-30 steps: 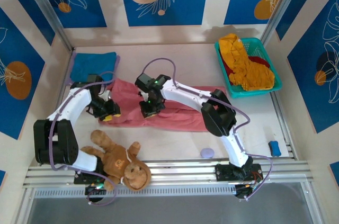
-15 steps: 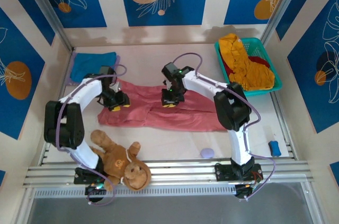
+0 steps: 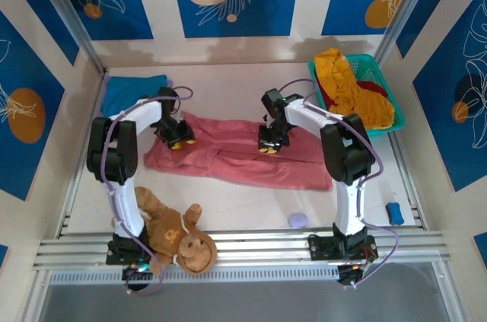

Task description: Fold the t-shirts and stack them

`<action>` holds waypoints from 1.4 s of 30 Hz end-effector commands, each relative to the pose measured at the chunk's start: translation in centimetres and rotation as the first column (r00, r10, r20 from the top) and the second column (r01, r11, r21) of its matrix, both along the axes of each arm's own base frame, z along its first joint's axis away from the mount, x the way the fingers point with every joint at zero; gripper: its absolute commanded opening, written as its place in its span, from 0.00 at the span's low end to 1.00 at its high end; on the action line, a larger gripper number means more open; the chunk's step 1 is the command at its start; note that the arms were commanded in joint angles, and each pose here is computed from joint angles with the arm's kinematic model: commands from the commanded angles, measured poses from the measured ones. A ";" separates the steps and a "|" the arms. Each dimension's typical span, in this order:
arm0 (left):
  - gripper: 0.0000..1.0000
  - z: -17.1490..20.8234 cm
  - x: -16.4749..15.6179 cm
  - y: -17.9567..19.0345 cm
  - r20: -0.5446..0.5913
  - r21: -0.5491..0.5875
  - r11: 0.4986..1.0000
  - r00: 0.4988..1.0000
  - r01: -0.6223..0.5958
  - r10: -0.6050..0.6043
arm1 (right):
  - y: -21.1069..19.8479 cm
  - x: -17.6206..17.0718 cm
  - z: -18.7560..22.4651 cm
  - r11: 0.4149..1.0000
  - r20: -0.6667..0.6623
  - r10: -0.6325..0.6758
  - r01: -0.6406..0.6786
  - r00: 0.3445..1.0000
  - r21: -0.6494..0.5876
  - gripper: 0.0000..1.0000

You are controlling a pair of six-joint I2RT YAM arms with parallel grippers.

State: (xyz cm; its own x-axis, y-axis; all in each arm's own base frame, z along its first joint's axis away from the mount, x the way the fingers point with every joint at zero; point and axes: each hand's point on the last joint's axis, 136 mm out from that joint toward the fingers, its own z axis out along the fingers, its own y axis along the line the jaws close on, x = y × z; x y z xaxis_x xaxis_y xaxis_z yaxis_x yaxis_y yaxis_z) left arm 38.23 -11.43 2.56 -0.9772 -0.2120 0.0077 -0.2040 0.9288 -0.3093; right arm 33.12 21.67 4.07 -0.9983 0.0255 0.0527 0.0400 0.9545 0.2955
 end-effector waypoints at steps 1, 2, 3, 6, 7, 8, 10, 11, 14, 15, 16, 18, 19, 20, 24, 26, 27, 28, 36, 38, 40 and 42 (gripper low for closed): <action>0.45 -1.2 2.1 -1.0 -0.001 -0.005 1.000 1.000 0.014 -0.014 | -0.8 -0.2 2.5 1.000 0.043 0.013 -0.013 0.999 0.011 0.23; 0.45 -1.3 2.9 -1.2 -0.002 -0.002 1.000 1.000 0.019 -0.019 | -1.1 -0.1 2.7 1.000 0.049 0.010 -0.010 0.999 0.003 0.23; 0.45 -1.4 3.6 -1.3 -0.004 0.000 1.000 1.000 0.021 -0.021 | -1.5 -0.2 2.9 1.000 0.052 0.007 -0.006 0.999 -0.003 0.23; 0.48 -1.3 6.2 -1.4 0.006 0.022 0.999 1.000 0.024 -0.025 | -2.7 -0.5 3.2 1.000 0.045 -0.019 0.019 0.999 -0.018 0.23; 0.48 -1.1 7.2 -1.7 0.015 0.014 1.000 1.000 0.024 -0.025 | -3.1 -0.6 3.3 0.999 0.044 -0.025 0.026 0.999 -0.021 0.23; 0.48 -1.0 8.2 -2.1 0.017 0.001 1.000 1.000 0.022 -0.022 | -3.3 -0.8 3.4 0.999 0.046 -0.025 0.026 0.999 -0.024 0.23; 0.48 -0.6 9.8 -3.0 0.027 -0.032 0.999 0.999 0.022 -0.021 | -3.7 -1.2 3.6 0.999 0.046 -0.023 0.025 0.999 -0.032 0.23; 0.48 -0.2 10.6 -3.6 0.042 -0.046 0.999 0.999 0.026 -0.024 | -3.7 -1.5 3.7 0.999 0.045 -0.022 0.023 0.999 -0.029 0.24; 0.48 1.9 12.6 -4.9 0.111 -0.067 0.997 0.993 0.048 -0.040 | -3.6 -2.3 3.2 1.000 0.021 -0.021 0.021 1.000 -0.017 0.24; 0.48 2.9 13.2 -5.1 0.149 -0.059 0.997 0.988 0.056 -0.047 | -3.5 -2.7 2.8 1.000 0.005 -0.018 0.018 1.000 -0.017 0.24; 0.49 4.0 13.7 -5.1 0.184 -0.048 0.997 0.982 0.057 -0.047 | -3.4 -3.2 2.4 1.000 -0.011 -0.013 0.013 1.000 -0.019 0.23; 0.51 5.8 14.2 -4.9 0.235 -0.036 0.998 0.971 0.052 -0.042 | -2.9 -3.9 1.7 1.000 -0.040 0.000 0.000 0.999 -0.020 0.23; 0.51 6.6 14.2 -4.8 0.251 -0.029 0.998 0.967 0.054 -0.045 | -2.6 -4.4 1.2 1.000 -0.058 0.009 -0.010 0.998 -0.025 0.23; 0.52 7.2 14.1 -4.7 0.259 -0.026 0.998 0.965 0.056 -0.047 | -2.3 -4.7 0.9 0.999 -0.067 0.014 -0.016 0.998 -0.030 0.23; 0.53 8.4 12.7 -4.4 0.249 -0.019 0.998 0.967 0.068 -0.061 | -1.4 -5.7 -0.8 0.999 -0.105 0.031 -0.035 0.994 -0.041 0.23; 0.53 8.0 11.9 -4.1 0.230 -0.009 0.998 0.971 0.063 -0.059 | -1.0 -5.9 -1.4 0.998 -0.119 0.038 -0.044 0.992 -0.048 0.23; 0.53 7.7 11.4 -4.0 0.215 -0.012 0.998 0.975 0.058 -0.054 | -0.9 -6.1 -1.8 0.998 -0.128 0.040 -0.047 0.991 -0.052 0.23; 0.53 7.0 10.9 -4.1 0.196 -0.018 0.998 0.979 0.052 -0.048 | -0.8 -6.2 -1.9 0.997 -0.131 0.041 -0.048 0.991 -0.053 0.23; 0.54 2.1 9.0 -4.3 0.124 -0.053 0.999 0.992 -0.002 0.009 | -0.4 -6.6 -1.9 0.999 -0.145 0.032 -0.036 0.989 -0.025 0.23; 0.54 1.1 8.9 -4.7 0.105 -0.067 0.998 0.994 -0.002 0.009 | -0.5 -6.7 -2.0 0.999 -0.149 0.033 -0.037 0.988 -0.029 0.23; 0.54 0.7 9.1 -5.5 0.111 -0.087 0.996 0.994 0.009 0.001 | -0.6 -6.9 -2.2 0.999 -0.156 0.035 -0.041 0.987 -0.032 0.23; 0.54 0.4 9.3 -6.1 0.116 -0.088 0.996 0.993 0.013 -0.003 | -0.7 -7.2 -2.4 0.999 -0.161 0.031 -0.038 0.986 -0.036 0.23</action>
State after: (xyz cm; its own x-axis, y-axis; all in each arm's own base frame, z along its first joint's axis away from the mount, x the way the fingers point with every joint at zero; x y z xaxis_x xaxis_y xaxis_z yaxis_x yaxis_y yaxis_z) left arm 46.92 -15.71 3.65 -0.9741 -0.2110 -0.0817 -0.1669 0.9137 -0.3706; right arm 27.16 21.02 2.01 -0.9863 -0.0197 0.1640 0.0214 0.9692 0.2452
